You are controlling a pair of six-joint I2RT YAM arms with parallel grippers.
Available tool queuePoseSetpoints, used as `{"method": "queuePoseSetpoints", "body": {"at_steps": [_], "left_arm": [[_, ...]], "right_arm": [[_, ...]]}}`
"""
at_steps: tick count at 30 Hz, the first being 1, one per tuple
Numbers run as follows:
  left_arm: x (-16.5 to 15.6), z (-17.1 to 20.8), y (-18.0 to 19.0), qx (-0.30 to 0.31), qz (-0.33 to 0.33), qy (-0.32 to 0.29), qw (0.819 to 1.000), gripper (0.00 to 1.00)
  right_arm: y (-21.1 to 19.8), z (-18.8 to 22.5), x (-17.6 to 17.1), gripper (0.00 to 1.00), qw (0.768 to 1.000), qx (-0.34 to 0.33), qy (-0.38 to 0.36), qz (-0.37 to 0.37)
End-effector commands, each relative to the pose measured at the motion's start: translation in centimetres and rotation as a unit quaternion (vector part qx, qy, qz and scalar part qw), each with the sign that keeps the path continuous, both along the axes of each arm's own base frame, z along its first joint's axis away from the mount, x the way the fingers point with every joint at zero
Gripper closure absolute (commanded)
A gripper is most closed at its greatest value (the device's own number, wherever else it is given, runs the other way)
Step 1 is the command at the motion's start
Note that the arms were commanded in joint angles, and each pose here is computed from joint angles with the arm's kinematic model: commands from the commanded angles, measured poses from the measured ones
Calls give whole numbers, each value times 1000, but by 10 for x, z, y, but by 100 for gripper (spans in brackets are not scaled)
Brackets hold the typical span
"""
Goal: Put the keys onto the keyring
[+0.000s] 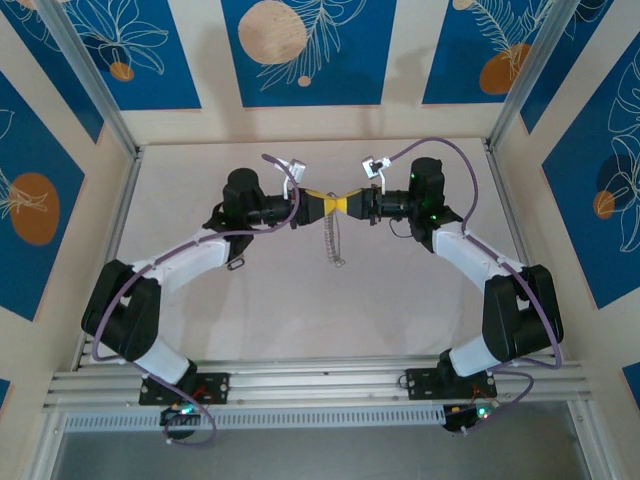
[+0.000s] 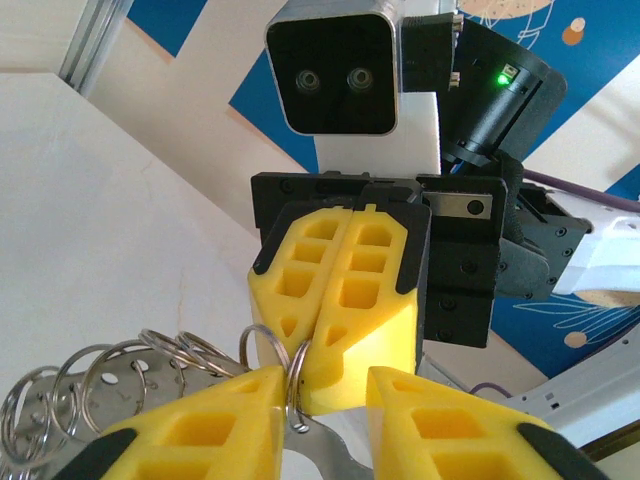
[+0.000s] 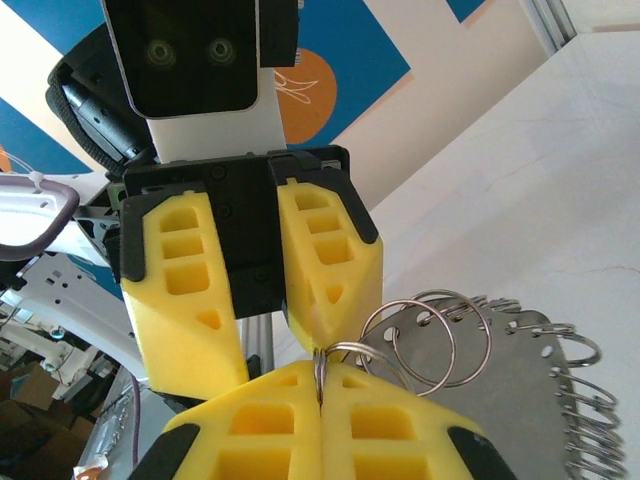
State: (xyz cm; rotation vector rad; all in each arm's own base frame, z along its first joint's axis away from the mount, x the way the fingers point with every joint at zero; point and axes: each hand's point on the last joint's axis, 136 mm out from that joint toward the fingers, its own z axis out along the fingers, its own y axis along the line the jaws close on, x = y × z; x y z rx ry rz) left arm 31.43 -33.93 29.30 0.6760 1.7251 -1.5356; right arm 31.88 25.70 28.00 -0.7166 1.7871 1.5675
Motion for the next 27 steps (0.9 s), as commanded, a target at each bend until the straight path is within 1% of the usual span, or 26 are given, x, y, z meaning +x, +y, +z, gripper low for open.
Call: {"method": "queuePoseSetpoints", "body": {"at_steps": [1,3,6,7,10,13,20,27], "left_arm": [[-18,6,-10,-19,-45,-16,999,79],[-20,8,-11,-23,-51,-20,998,84],[-23,9,-15,-25,-60,-24,998,87],[-24,8,-16,-24,-62,-24,997,90],[-24,4,-19,-21,-64,-27,997,93],[-22,-2,-21,-18,-63,-28,997,100],[-18,-7,-21,-25,-50,-36,998,100],[-10,-10,-20,-23,-30,-43,998,100]], "right_arm": [[0,8,-7,100,1000,9,-12,4],[0,8,-7,100,1000,9,-10,4],[1,6,-7,100,1000,8,-8,2],[1,4,-7,100,1000,7,-5,0],[2,-2,-5,100,1000,5,2,-3],[2,-9,-1,100,1000,3,10,-8],[-1,-18,5,100,999,4,26,-19],[-11,-17,9,86,999,12,34,-33]]}}
